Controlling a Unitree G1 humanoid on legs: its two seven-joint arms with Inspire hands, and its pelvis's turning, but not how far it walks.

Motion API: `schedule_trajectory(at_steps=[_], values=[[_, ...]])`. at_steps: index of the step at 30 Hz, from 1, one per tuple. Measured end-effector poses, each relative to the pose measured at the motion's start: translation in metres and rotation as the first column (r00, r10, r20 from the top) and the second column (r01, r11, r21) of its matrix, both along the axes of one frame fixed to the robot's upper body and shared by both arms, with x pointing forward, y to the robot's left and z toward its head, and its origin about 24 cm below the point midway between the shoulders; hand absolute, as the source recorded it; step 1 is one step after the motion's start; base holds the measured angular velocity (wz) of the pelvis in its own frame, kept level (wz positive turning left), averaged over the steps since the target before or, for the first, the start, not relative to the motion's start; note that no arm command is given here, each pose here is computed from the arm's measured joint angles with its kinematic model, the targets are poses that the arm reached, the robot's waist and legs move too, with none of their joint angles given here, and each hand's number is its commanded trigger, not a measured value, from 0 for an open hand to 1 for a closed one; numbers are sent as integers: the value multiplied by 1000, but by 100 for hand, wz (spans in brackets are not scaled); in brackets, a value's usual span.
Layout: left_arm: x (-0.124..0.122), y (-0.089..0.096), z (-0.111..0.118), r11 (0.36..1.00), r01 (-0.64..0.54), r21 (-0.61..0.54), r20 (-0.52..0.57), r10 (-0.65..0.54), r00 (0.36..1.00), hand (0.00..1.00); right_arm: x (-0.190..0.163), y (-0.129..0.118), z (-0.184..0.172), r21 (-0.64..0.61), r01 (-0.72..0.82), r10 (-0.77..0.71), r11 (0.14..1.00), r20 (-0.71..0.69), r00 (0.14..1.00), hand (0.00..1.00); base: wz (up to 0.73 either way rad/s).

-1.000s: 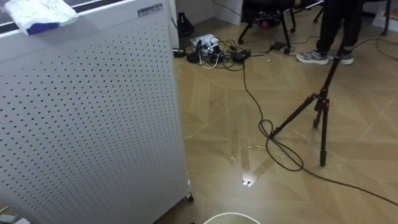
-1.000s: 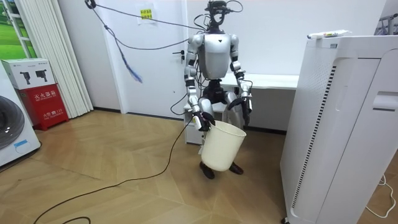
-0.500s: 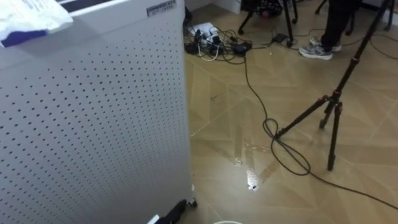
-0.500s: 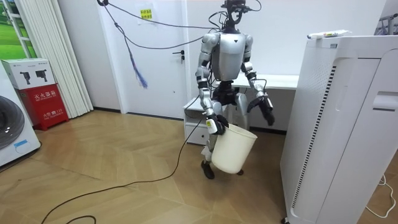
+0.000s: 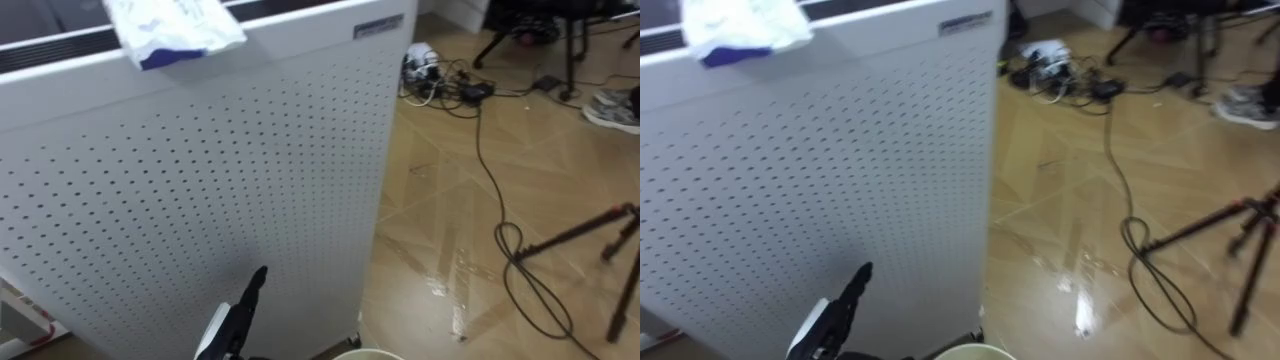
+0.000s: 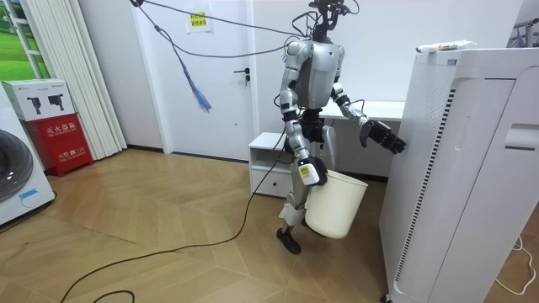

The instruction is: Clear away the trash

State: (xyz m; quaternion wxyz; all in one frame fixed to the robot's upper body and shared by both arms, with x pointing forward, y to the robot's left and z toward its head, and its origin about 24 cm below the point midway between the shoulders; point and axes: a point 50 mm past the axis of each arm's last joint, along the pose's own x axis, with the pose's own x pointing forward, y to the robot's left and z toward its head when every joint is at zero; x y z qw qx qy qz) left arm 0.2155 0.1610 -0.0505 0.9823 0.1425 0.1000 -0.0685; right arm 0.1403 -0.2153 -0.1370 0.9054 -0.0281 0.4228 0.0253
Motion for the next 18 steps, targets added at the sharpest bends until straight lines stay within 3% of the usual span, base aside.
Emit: schedule_trajectory(at_steps=[6, 13, 18], values=[[-4, 9, 11, 996, -75, 43, 77, 71, 994, 0, -4, -2, -1, -2, -1, 1, 1000, -5, 1000, 100, 25], [-6, 10, 39, 989, -107, 103, 246, 79, 966, 0, -1, -2, 1, -18, -29, 30, 999, 15, 999, 100, 18], [-4, 17, 52, 975, -191, 116, 354, 139, 925, 0, -6, -1, -1, -24, -37, 37, 999, 0, 999, 100, 1]])
